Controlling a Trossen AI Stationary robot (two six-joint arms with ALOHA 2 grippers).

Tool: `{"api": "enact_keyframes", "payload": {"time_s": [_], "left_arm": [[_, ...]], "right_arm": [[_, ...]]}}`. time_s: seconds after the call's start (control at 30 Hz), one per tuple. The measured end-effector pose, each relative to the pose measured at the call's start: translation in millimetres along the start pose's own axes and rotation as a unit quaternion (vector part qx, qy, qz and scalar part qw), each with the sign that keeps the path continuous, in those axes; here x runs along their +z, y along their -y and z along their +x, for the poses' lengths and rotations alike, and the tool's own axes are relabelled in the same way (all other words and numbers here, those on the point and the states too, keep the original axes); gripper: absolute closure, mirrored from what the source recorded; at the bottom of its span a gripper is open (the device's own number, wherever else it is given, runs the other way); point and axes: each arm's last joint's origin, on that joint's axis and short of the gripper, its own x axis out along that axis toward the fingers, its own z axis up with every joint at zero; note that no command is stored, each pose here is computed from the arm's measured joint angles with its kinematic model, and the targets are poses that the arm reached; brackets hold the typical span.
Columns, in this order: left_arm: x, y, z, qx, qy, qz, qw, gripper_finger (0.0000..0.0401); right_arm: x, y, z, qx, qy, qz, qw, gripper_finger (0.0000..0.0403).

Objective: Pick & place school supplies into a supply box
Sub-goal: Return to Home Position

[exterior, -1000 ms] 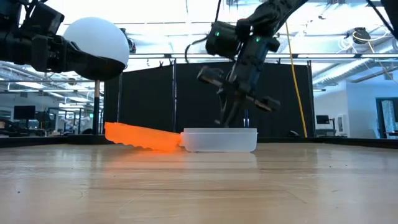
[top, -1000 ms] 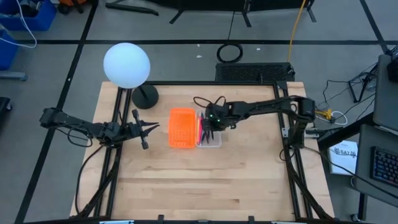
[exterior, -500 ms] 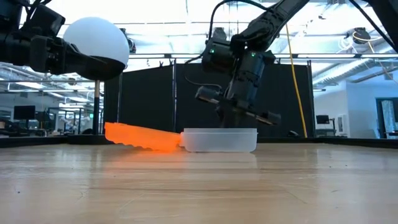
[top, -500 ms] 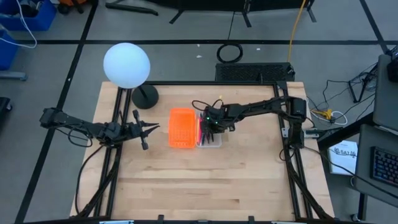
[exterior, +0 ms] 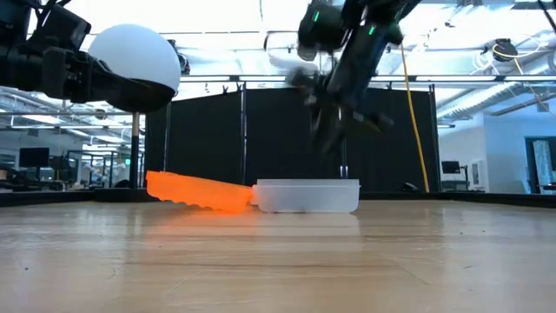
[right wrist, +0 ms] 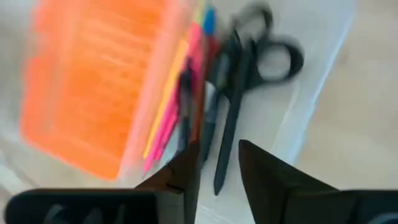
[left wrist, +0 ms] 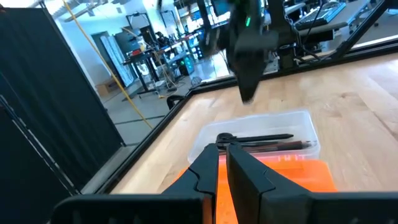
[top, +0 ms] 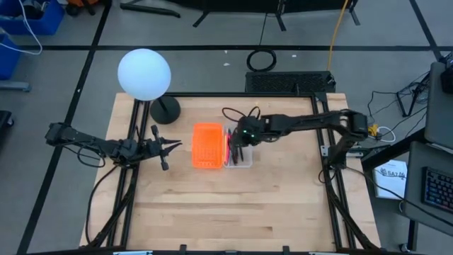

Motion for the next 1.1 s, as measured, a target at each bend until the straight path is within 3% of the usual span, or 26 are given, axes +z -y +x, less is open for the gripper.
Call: {"api": "enact_keyframes", "payload": {"time_s": [0.1, 0.27, 0.5, 0.6, 0.77, 0.83, 1.0, 1.1], "left_arm": [[0, 0, 0, -0.001, -0.001, 0.0, 1.0, 0.0364], [2, 0, 0, -0.01, 0.013, -0.015, 1.0, 0.0364], [15, -2, -1, -0.022, 0.079, -0.049, 0.995, 0.0364], [17, -1, -1, -0.05, 0.092, -0.043, 0.994, 0.0364], [22, 1, -2, -0.105, 0.099, -0.028, 0.989, 0.0364], [26, -1, -2, -0.092, 0.099, -0.021, 0.991, 0.0364], [55, -20, -9, 0.003, 0.07, 0.0, 0.998, 0.0385], [69, -27, -16, -0.011, 0.077, -0.005, 0.997, 0.0396]], "right_arm": [[-9, -9, -29, 0.006, 0.075, -0.106, 0.992, 0.0328], [-35, -31, -60, 0.01, 0.204, -0.266, 0.942, 0.0393], [-82, -52, -87, 0.062, 0.229, -0.442, 0.865, 0.0401], [-91, -51, -105, 0.068, 0.253, -0.462, 0.848, 0.0401], [-101, -46, -138, 0.096, 0.277, -0.468, 0.833, 0.0402], [-105, -39, -156, 0.097, 0.293, -0.468, 0.828, 0.0402], [-99, -8, -211, 0.121, 0.33, -0.451, 0.82, 0.0403], [-99, 12, -225, 0.141, 0.348, -0.454, 0.808, 0.0403]]}}
